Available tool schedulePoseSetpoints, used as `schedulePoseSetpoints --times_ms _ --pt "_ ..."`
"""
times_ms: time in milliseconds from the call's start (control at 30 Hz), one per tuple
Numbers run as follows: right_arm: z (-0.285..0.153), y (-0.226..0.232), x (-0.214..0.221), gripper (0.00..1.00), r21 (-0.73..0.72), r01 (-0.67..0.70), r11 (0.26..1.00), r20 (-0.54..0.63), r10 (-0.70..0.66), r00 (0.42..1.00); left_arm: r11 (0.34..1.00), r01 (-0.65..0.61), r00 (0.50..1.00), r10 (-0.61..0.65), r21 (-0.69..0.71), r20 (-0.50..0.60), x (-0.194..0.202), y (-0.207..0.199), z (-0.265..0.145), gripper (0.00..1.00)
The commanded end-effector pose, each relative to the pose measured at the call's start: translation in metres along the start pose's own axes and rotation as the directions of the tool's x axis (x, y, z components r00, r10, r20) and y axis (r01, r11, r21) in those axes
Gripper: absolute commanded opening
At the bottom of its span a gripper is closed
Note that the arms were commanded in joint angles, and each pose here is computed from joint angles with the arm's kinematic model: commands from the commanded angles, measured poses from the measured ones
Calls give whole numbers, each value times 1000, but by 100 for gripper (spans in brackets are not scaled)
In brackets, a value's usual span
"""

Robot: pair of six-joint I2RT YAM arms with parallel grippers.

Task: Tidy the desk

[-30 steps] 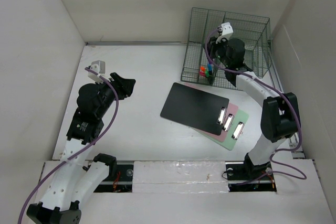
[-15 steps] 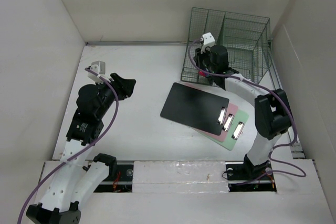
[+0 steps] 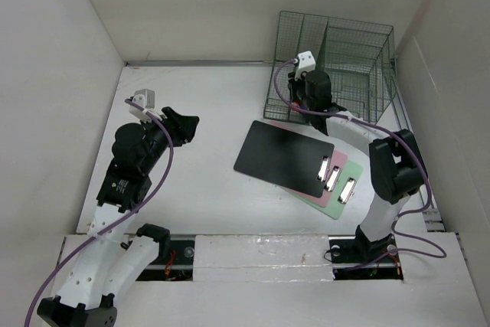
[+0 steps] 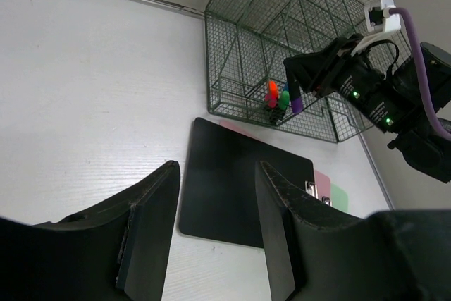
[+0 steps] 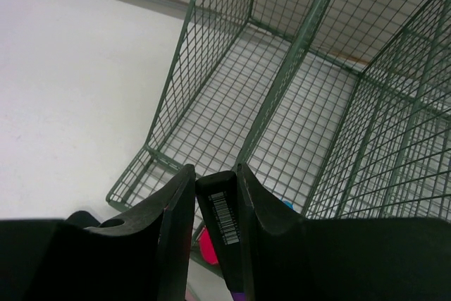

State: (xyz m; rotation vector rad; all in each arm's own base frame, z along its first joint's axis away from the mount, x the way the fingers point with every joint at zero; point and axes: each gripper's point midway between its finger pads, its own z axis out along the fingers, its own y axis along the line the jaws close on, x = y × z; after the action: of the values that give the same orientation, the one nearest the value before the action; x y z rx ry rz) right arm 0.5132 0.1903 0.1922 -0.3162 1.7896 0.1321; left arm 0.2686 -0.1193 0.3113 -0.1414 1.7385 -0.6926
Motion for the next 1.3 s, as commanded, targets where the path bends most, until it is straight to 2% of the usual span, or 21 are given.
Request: schedulePoseSetpoints --times_ms 0,133,533,833,1067,1267 --pt "-9 -13 -43 4 55 -5 998 167 -4 986 999 -24 999 22 39 44 -12 -10 -2 43" --pt "-15 -13 -56 4 72 -17 997 234 0 972 999 -25 999 23 38 42 -12 -10 -2 43" --pt "-9 -28 -59 4 182 -25 983 302 -32 953 999 -27 999 26 25 45 -13 -7 -1 43" --pt "-17 -17 -38 2 219 -29 975 284 -35 958 999 -26 999 25 21 40 -12 -6 1 43" --pt "-13 -17 -26 1 279 -28 960 197 -28 980 999 -27 999 26 29 44 -12 -8 -2 43" --pt "-7 -18 -23 1 316 -29 948 168 -26 986 999 -28 998 26 32 50 -13 -8 -4 43"
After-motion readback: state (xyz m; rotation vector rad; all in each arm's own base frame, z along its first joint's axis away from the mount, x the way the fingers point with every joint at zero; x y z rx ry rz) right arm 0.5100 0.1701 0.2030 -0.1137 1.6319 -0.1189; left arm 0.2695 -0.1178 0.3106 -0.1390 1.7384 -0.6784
